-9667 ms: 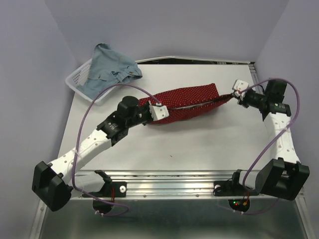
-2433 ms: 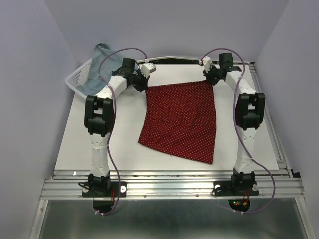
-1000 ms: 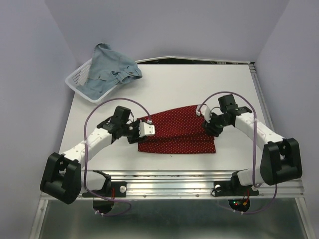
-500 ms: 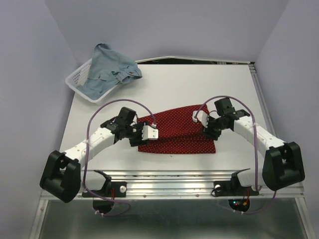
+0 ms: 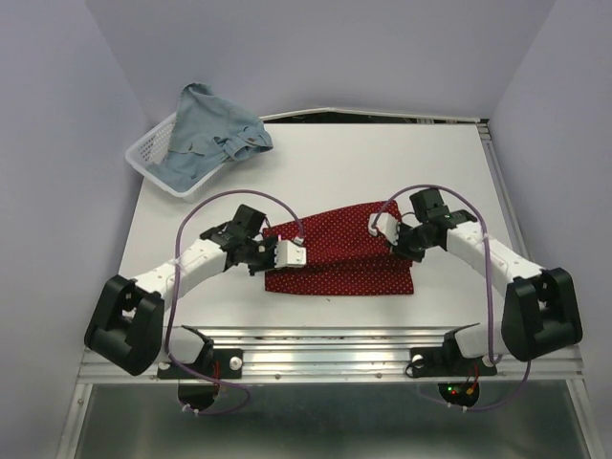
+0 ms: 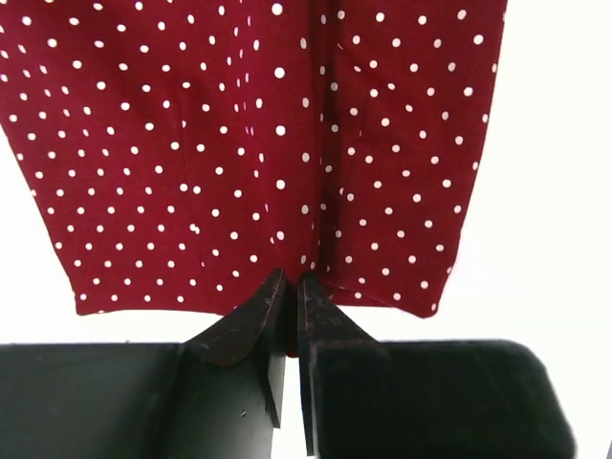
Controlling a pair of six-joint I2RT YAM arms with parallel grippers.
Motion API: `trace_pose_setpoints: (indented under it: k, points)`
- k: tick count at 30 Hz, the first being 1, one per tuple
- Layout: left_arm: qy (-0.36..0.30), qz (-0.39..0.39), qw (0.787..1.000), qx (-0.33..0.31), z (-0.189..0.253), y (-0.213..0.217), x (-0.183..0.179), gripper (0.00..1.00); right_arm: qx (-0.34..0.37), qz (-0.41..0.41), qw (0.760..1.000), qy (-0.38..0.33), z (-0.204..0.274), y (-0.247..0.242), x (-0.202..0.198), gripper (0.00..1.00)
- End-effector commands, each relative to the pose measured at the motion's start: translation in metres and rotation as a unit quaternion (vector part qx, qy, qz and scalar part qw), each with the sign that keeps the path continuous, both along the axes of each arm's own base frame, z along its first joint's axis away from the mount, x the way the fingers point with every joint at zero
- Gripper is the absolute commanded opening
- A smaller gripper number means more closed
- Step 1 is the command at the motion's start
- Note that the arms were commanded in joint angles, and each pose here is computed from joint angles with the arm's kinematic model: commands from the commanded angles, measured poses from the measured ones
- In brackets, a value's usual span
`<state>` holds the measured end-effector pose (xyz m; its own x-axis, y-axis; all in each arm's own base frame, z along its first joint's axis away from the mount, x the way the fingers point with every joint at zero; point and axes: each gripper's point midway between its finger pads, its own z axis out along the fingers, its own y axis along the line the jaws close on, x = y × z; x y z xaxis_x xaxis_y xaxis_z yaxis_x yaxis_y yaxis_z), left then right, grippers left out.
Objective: Fold and stack the skirts
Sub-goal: Fold the skirt
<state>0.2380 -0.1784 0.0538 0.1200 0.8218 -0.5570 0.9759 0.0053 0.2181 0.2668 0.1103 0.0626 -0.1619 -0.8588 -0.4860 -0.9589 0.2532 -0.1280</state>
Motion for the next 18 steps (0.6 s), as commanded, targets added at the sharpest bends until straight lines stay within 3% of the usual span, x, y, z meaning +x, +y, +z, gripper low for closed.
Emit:
trace_pose_setpoints:
  k: [1,2,18]
  points:
    - [-0.027,-0.018,0.999,-0.031,0.034,-0.008,-0.005,0.08,0.017,0.026,0.999,-0.034,0.028,0.007,-0.01,0.01]
    - [-0.028,-0.019,0.999,-0.034,0.037,-0.008,-0.007,0.0,0.019,0.029,0.999,-0.035,0.03,0.007,-0.012,0.01]
    - [-0.011,-0.051,0.999,0.016,0.003,-0.004,-0.058,0.0,-0.025,0.071,0.996,-0.04,-0.007,-0.004,-0.066,0.01]
